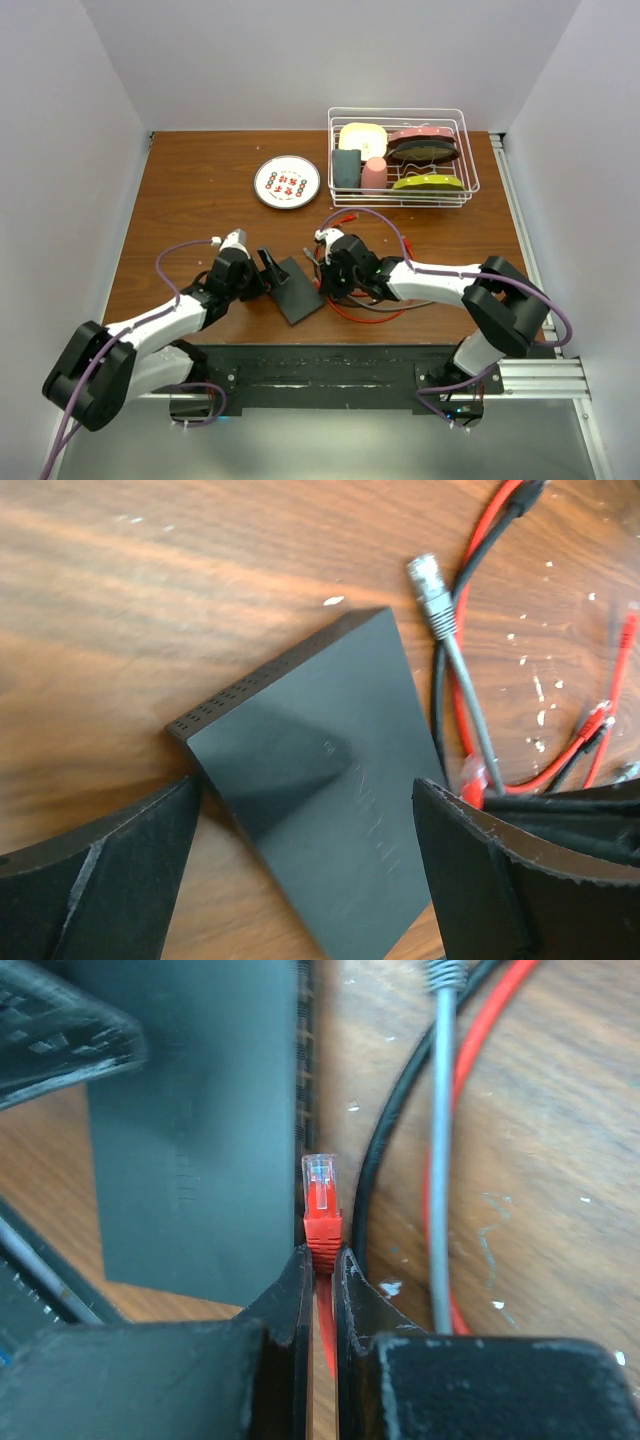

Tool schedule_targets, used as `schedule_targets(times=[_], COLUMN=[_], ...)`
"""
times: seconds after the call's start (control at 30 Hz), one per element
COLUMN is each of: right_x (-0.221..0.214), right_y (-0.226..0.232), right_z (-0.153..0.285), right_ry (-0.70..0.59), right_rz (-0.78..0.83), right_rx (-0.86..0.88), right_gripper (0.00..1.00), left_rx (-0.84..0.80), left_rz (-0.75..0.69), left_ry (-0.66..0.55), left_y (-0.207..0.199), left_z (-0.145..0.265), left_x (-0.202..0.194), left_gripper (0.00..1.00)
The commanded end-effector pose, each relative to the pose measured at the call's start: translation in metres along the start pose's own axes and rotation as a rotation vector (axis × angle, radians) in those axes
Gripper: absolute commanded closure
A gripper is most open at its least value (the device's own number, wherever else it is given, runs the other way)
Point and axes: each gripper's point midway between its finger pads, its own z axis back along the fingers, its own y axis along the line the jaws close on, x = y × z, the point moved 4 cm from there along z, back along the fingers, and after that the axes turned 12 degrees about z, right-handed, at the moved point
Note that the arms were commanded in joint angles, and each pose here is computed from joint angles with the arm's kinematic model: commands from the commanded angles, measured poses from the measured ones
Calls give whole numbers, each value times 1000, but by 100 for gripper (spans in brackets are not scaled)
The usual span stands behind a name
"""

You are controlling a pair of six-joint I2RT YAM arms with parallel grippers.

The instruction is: Insert the plug into the switch port

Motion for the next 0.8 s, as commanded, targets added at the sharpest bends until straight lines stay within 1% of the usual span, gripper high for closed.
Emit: schedule_targets(times=[0.0,0.13,0.17,0.27,0.37,0.4,0.43,0.47,0.53,0.6,0.67,0.77], right_x=[17,4,3,-3,-8,-3,-4,-1,6,12,17,20], right_y=[17,29,31,41,50,56,60,63,71,77,78,71], right_z=[-2,-9,-9,-13,-17,-19,-22,-24,-29,-33,-30,-20], right_ry=[-19,61,69,88,104,78,80,69,63,53,41,24], right_rz=[58,78,80,85,89,97,99,89,91,91,95,97], right_rx=[114,216,233,298,333,353,364,372,375,360,343,288], right_gripper=[100,100,100,100,100,100,100,100,100,100,100,100], left_rx=[-78,-82,-74,-116,-180,-198,-228,-221,-235,-225,-215,-153], left_rz=[-7,-49,-52,-69,-95,-112,-125,-134,-156,-163,-165,-189], left_ry=[-15,-45,-74,-105,-99,-100,-86,-69,-63,-68,-105,-145], left_y=[-20,-33,-33,-44,-58,-62,-72,-72,-82,-82,-85,-77], left_z=[-10,-14,-14,-14,-15,-17,-17,-21,-22,-21,-16,-7], left_x=[8,22,28,41,49,53,56,55,59,61,70,79], left_gripper=[8,8,8,8,8,8,8,8,9,9,9,9])
